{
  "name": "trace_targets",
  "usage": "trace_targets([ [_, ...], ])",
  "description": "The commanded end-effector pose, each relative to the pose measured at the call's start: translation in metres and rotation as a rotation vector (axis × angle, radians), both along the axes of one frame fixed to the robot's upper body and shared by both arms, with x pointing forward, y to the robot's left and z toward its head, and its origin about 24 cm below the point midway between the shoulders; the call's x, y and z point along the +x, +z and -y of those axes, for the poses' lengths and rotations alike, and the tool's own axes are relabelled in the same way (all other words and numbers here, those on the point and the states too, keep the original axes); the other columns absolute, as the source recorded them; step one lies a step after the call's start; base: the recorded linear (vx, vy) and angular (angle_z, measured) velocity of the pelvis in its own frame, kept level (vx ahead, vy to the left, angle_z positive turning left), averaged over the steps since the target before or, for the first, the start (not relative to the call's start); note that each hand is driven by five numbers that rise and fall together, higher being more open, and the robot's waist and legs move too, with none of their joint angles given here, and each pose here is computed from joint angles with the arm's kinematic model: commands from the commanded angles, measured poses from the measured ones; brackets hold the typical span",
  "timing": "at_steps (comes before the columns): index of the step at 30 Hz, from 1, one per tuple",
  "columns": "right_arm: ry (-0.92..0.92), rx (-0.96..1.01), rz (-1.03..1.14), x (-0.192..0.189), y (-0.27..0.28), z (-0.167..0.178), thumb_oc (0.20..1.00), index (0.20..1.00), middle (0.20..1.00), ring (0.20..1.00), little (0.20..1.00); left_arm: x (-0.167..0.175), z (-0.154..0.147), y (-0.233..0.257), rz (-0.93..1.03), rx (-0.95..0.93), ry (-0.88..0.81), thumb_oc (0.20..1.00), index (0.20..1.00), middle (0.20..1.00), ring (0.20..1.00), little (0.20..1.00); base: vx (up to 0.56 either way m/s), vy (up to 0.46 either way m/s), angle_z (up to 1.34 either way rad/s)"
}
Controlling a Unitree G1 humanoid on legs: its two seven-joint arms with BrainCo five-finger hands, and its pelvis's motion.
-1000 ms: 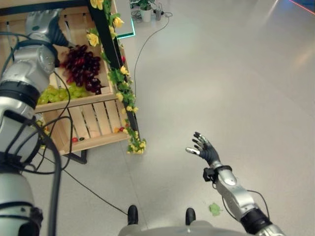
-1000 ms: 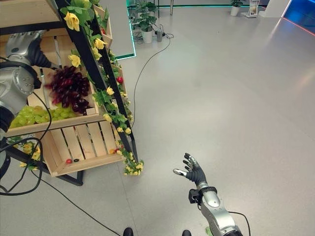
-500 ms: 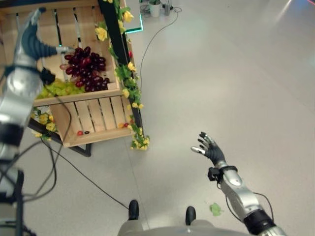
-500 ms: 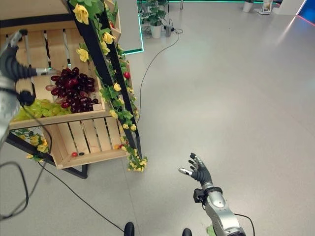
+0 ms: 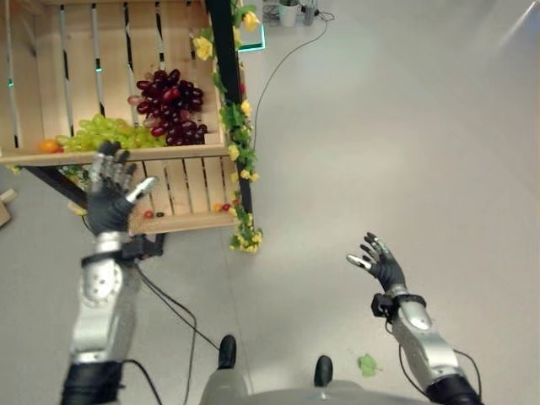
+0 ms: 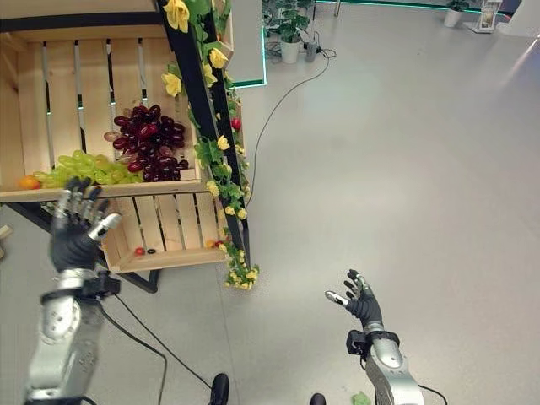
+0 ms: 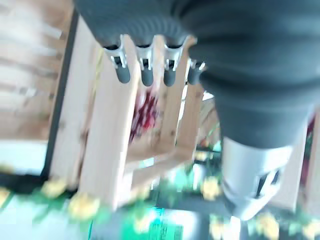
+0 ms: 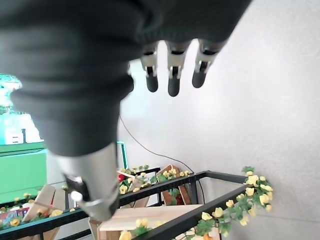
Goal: Pick up the fruits from the basket on one side to the basket on the other side
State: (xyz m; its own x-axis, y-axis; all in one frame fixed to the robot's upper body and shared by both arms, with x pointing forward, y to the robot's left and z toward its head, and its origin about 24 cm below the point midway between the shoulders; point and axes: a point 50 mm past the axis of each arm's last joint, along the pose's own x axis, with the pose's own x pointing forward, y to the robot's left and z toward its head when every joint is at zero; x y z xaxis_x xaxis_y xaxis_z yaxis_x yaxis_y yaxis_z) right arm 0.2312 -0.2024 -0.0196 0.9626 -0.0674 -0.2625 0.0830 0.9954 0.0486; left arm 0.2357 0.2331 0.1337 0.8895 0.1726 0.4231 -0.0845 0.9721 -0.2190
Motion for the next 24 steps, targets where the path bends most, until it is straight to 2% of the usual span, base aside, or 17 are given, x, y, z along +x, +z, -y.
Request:
trace_targets([
  [1, -0.019, -0.018, 0.151, 0.01, 0.028, 0.007, 1.0, 1.0, 1.0, 1.0, 1.0, -0.003, 0.003, 0.017, 0.094, 0.047, -0.068, 1.0, 1.0, 1.0, 1.0, 1.0, 0.0, 0.0, 0.0],
  [3, -0.04, -0.015, 0.168, 0.01, 0.03, 0.01, 1.0, 1.0, 1.0, 1.0, 1.0, -0.003, 0.026, 0.008, 0.068, 0.019, -0.196, 1.0, 1.0, 1.0, 1.0, 1.0, -0.06, 0.047, -0.01],
  [7, -0.065, -0.04, 0.234, 0.015, 0.044, 0.016, 1.0, 1.0, 1.0, 1.0, 1.0, 0.004, 0.051, 0.009, 0.075, 0.056, -0.325, 1.0, 1.0, 1.0, 1.0, 1.0, -0.08, 0.105, -0.24],
  [12, -0.149, -0.031, 0.278, 0.008, 0.051, 0.027, 1.0, 1.0, 1.0, 1.0, 1.0, 0.02, 0.073, -0.004, 0.01, 0.108, -0.4, 1.0, 1.0, 1.0, 1.0, 1.0, -0.03, 0.219, -0.61],
  [20, -0.244, 0.042, 0.259, -0.011, 0.041, 0.027, 1.0, 1.0, 1.0, 1.0, 1.0, 0.033, 0.076, -0.008, -0.034, 0.174, -0.395, 1.0, 1.0, 1.0, 1.0, 1.0, -0.08, 0.203, -0.57],
  [24, -0.248, 0.036, 0.262, -0.009, 0.04, 0.021, 1.0, 1.0, 1.0, 1.0, 1.0, 0.037, 0.065, -0.007, -0.042, 0.2, -0.309, 1.0, 1.0, 1.0, 1.0, 1.0, -0.17, 0.125, -1.69],
])
